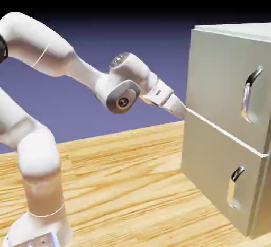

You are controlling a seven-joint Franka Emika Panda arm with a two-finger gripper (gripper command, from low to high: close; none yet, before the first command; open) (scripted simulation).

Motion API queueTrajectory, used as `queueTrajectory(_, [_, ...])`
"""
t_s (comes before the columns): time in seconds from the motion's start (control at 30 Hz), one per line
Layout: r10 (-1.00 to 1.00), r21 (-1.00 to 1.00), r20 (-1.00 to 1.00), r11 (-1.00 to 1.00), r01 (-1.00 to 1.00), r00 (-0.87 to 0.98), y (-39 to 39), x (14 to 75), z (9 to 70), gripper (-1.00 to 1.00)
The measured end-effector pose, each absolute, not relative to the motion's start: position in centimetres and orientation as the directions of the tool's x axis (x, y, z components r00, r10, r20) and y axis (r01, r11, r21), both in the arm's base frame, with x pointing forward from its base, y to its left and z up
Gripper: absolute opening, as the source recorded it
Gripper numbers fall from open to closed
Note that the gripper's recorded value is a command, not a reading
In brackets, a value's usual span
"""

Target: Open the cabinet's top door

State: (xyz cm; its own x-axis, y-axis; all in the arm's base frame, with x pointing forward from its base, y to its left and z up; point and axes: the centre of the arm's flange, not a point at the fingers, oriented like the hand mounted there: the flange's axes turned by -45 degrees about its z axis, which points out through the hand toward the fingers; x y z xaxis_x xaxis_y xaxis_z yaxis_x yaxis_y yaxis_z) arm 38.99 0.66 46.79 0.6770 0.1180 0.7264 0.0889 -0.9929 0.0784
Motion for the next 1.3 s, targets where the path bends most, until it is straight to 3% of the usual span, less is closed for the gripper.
queueTrajectory(0.33, [0.599, 0.489, 0.687, -0.800, 0.347, 0.412, 1.4, 38.5, 54.1, 0.00])
queueTrajectory(0.67, [0.904, 0.827, 0.413, -0.424, 0.370, 0.114, 0.1, 37.0, 59.6, 0.00])
queueTrajectory(0.97, [0.997, 0.968, 0.039, -0.023, 0.251, -0.060, -2.7, 35.8, 62.3, 0.00])
queueTrajectory(1.3, [0.911, 0.909, -0.397, 0.407, 0.086, -0.112, -7.4, 35.5, 62.7, 0.00])
